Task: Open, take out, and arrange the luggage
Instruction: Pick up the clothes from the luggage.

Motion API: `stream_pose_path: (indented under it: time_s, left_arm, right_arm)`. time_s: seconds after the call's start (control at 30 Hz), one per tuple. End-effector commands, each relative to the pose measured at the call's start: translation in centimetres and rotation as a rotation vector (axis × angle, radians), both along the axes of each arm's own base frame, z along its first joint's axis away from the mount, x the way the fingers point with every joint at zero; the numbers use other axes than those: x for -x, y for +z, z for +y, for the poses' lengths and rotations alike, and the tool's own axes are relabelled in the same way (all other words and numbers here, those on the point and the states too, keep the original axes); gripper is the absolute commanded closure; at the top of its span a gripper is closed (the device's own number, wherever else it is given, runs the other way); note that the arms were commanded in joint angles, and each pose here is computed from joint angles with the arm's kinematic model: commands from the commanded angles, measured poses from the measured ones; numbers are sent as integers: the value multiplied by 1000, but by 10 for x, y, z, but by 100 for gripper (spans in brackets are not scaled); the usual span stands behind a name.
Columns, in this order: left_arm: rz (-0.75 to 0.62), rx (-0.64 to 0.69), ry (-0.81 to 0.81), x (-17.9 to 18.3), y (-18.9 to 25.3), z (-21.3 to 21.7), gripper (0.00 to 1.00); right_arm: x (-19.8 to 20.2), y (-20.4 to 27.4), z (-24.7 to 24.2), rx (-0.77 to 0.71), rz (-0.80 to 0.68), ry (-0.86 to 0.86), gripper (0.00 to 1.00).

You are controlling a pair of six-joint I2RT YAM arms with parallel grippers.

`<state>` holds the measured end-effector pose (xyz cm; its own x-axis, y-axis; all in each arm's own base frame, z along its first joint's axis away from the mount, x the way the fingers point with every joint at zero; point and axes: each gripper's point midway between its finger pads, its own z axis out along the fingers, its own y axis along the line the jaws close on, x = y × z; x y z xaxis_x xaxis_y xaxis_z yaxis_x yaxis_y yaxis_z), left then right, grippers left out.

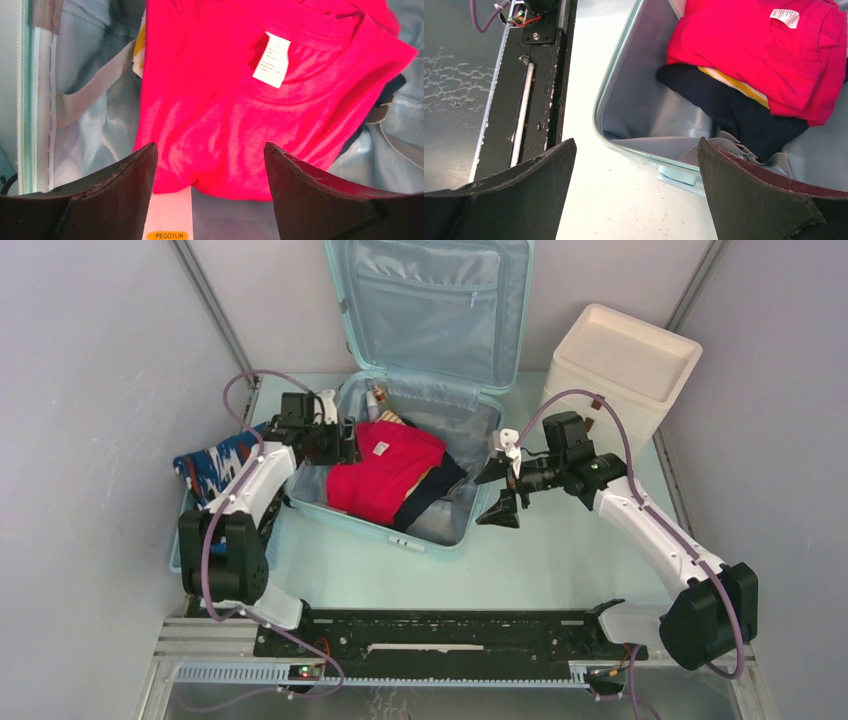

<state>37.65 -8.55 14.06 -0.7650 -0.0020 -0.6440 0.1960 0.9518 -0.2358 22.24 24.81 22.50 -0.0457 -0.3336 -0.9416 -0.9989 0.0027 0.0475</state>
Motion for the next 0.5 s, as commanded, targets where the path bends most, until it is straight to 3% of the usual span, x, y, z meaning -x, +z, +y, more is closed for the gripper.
stream_pose_path:
  time_s: [0.0, 0.17, 0.47]
  left_arm:
    - [40, 63, 27, -10, 7, -5, 18]
    - [76, -101, 106, -17, -13, 24, 13]
    - [210, -78, 56, -14, -53, 15, 9]
  right_arm:
    - [0, -1, 3, 3, -9, 9, 0]
    - [3, 0, 4, 3, -11, 16, 0]
    - [4, 1, 5, 1, -15, 19, 0]
